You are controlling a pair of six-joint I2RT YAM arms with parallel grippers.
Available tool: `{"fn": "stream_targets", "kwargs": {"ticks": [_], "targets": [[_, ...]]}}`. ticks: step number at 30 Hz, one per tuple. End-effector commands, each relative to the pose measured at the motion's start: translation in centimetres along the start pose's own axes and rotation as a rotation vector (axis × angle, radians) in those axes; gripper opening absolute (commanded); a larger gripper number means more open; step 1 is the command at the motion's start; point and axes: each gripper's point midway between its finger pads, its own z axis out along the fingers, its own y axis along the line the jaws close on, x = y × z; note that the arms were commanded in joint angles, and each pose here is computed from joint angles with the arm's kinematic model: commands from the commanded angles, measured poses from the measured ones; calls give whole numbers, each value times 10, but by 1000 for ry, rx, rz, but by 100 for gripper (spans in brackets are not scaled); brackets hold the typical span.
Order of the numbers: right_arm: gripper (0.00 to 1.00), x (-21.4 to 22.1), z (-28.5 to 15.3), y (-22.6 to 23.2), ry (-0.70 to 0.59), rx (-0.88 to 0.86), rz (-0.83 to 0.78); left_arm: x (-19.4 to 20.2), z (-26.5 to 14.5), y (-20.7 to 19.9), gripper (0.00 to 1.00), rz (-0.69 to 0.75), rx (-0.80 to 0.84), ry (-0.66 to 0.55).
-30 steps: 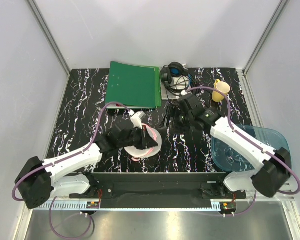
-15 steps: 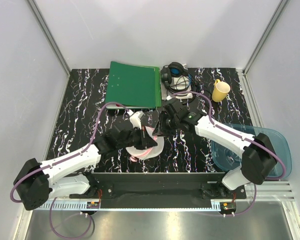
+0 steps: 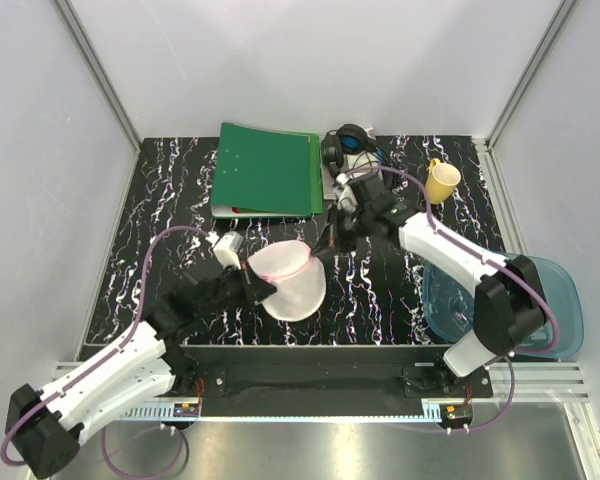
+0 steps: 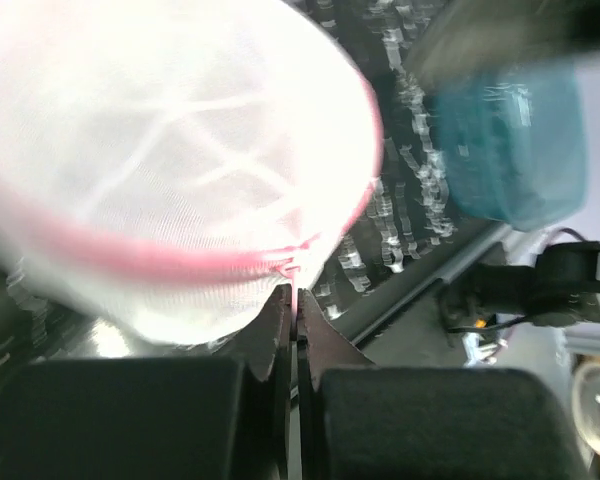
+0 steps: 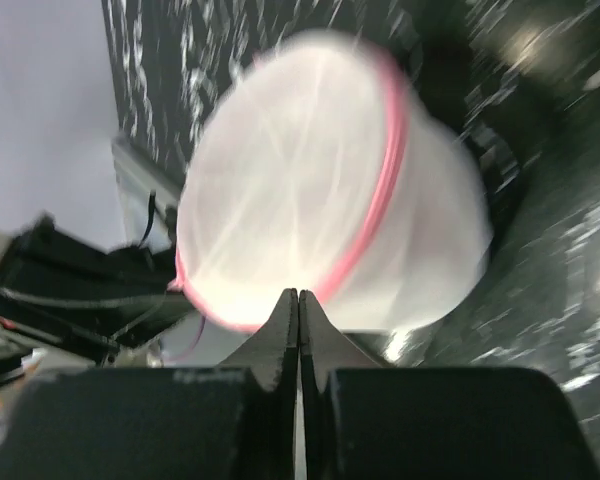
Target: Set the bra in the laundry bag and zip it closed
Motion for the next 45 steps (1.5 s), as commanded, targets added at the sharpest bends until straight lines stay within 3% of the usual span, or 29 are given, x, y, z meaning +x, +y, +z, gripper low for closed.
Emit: {"fn": "stream_targets", "kwargs": {"ticks": [1,7,9,11,14,16,21,26,31,40,43,44,45], "targets": [[0,-41,-6,-14,-36,-19,-119,24,-9,19,0,-1,-49,95],[0,-60,-7,-29,-77,146,-77,5,-6,-8,0,4,31,72],[35,-53,-15,-27,-103,198,-4,-7,-2,-23,0,10,75,56],[62,-38,-23,-15,-152,218,43,-10,5,-28,0,4,87,65],[80,-14,-32,-6,-205,245,80,-15,12,-43,0,14,126,71],[84,4,-34,8,-228,232,96,-13,18,-55,0,32,154,89],[88,27,-35,15,-307,130,361,1,25,-81,0,53,219,126],[82,25,-37,3,-404,83,509,12,28,-92,0,59,242,152],[70,30,-13,4,-328,63,532,17,27,-96,0,68,249,161],[65,28,9,18,-259,48,444,26,28,-94,0,79,251,189],[45,26,11,13,-275,60,451,28,28,-94,0,81,252,196],[17,24,10,13,-292,62,450,28,28,-92,0,79,242,195],[0,19,8,4,-327,85,451,29,27,-89,0,75,231,195]]}}
